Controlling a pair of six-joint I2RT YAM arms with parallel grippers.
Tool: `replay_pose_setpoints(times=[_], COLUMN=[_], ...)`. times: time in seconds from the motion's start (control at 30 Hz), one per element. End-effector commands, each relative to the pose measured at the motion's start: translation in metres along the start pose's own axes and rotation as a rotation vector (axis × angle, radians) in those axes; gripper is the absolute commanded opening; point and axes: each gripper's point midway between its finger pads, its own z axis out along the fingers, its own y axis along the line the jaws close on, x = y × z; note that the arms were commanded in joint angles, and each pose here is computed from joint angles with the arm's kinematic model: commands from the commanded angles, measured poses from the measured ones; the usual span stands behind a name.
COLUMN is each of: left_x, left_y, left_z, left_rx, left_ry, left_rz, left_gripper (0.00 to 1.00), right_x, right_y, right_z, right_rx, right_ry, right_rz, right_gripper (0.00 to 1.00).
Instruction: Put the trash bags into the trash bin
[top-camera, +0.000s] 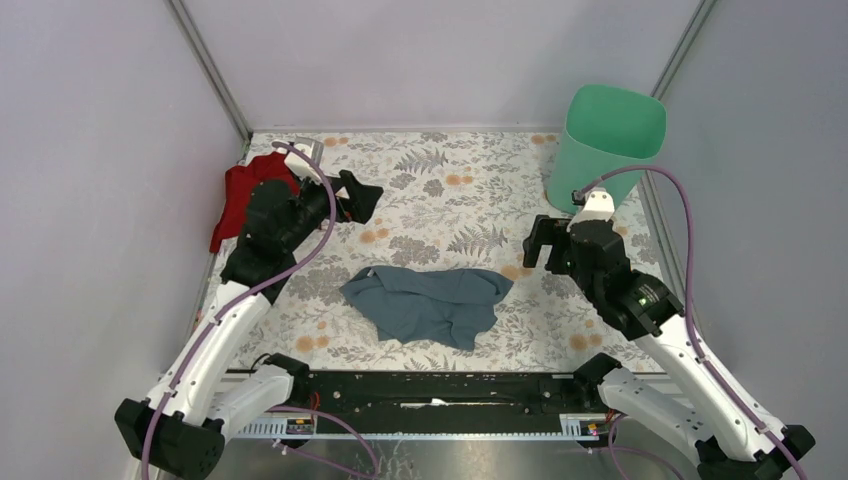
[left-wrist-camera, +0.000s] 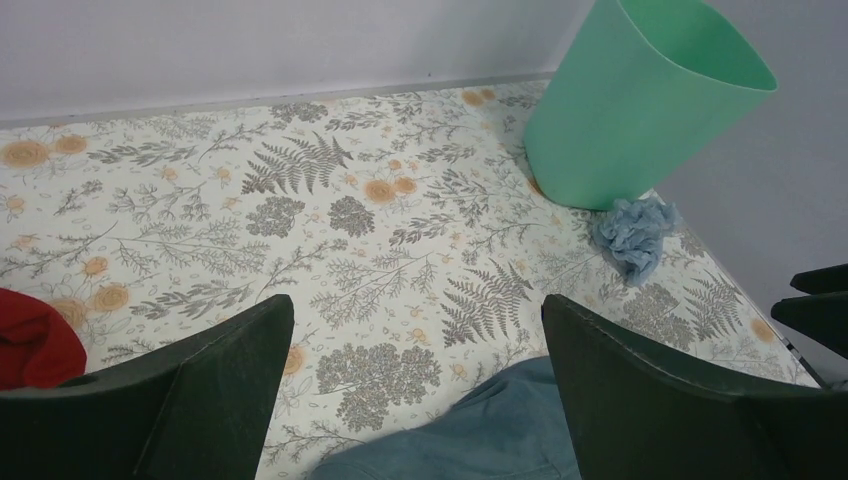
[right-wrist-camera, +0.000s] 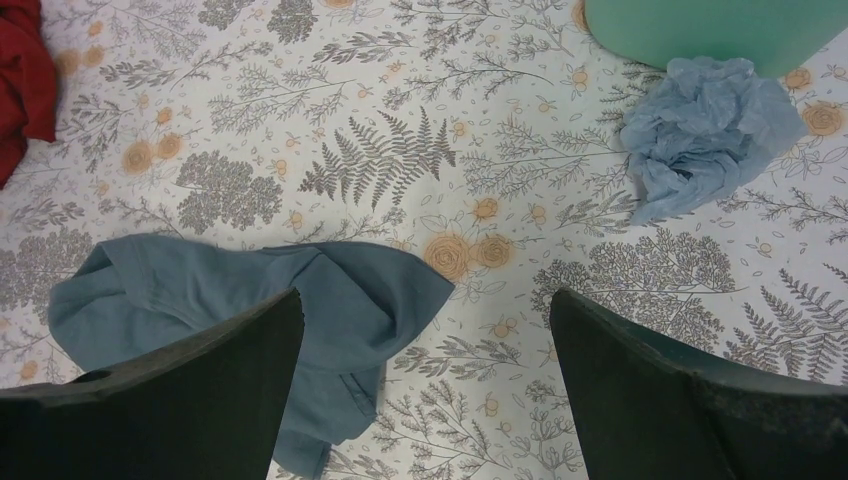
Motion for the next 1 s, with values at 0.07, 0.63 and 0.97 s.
replay_pose_setpoints(times=[0.07,0.63,0.97], left_x=[-0.039,-0.045,-0.044], left_y=[-0.014,-0.014,-0.017], left_z=[-0.007,-0.014,-0.014], left_rx=[0.034,0.022,0.033], left_ry=[-0.102,-0.123,-0.122], left_rz=[0.041,0.032,0.020], left_gripper=[0.99,0.99,0.99], right_x=[0.003,0.024,0.014], right_y=[-0.003,-0.051,-0.137], right_z=[0.018,0.060,0.101], right_rx=[0.048,0.274,0.452], right_ry=[-0.008,-0.001,-0.011], right_rz=[0.017,0.081,0.398], right_gripper=[1.00,1.00,1.00])
